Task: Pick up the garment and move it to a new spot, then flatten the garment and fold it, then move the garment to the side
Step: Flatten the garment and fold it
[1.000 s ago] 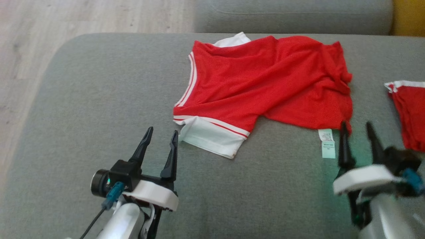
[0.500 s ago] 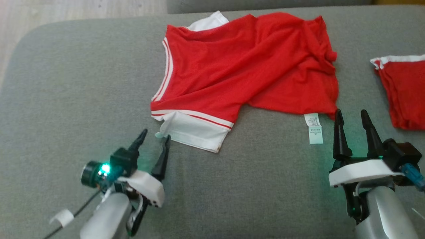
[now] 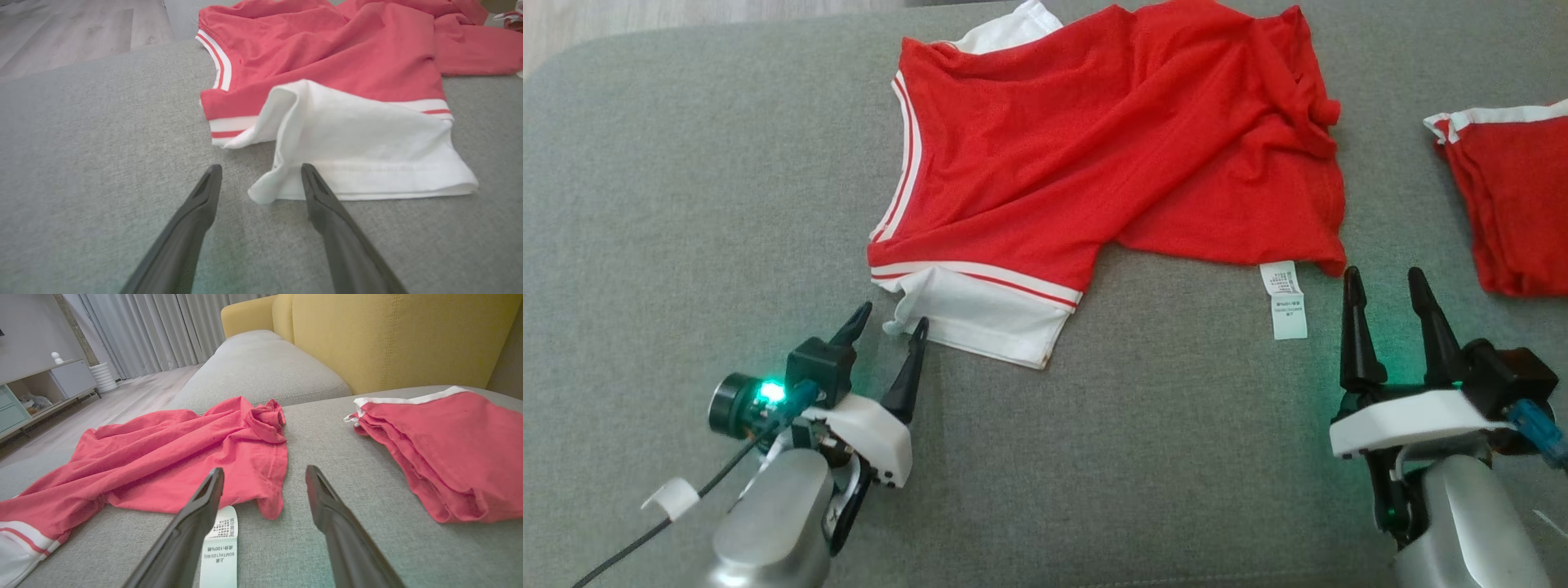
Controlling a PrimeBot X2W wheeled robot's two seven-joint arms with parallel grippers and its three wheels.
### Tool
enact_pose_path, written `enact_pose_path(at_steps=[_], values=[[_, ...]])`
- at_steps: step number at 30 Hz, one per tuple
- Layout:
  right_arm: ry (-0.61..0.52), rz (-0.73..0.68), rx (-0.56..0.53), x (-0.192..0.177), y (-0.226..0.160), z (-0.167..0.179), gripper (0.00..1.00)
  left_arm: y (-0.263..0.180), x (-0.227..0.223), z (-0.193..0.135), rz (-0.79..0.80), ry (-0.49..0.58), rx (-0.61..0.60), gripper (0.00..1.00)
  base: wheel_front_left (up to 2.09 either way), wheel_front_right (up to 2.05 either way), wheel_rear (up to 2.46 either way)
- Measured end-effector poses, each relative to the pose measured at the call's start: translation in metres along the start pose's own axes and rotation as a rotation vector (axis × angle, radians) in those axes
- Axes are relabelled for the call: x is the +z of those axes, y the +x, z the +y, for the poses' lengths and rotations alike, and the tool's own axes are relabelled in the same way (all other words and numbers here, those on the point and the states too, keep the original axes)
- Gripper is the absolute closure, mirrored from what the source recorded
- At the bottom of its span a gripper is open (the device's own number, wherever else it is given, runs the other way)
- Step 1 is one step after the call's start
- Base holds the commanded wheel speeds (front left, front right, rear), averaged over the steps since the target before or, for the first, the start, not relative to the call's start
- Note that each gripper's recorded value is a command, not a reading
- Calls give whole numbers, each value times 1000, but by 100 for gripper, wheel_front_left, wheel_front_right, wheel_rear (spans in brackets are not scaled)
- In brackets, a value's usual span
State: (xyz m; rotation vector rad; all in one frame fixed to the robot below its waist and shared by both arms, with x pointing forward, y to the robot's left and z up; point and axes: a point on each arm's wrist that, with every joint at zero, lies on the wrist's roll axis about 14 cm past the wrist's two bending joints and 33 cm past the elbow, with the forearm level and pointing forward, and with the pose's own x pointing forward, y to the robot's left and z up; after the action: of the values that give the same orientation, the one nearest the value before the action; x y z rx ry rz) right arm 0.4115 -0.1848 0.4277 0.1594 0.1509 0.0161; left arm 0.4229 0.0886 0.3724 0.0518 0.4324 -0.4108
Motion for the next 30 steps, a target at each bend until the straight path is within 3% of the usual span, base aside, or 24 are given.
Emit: enact_pose_path(at_steps=[1,2,3,4,5,15,20,30], values=[[0,0,-1,0,0,0,0,1,1,0,0,2,0,0,0,0,0],[0,0,-1,0,1,0,0,3,1,0,0,3,-5,20,0,0,0],[0,-1,-1,0,2,0,0,4,1,-1,0,3,-10,56,0,0,0],[0,-3,0,1,4,0,0,5,1,-2,-3,2,-14,84,0,0,0],[0,-5,1,2,5,0,0,5,0,-4,1,0,-18,100,0,0,0],[-4,50,-16,-11,2,-5,0,-3,21,-7,-93,-16,-11,100,0,0,0],[105,130,-60,-30,4,-10,0,-15,57,-4,-226,-81,16,100,0,0,0],[115,169,-39,-35,25,6,0,-61,89,14,-393,-127,132,100,0,0,0]])
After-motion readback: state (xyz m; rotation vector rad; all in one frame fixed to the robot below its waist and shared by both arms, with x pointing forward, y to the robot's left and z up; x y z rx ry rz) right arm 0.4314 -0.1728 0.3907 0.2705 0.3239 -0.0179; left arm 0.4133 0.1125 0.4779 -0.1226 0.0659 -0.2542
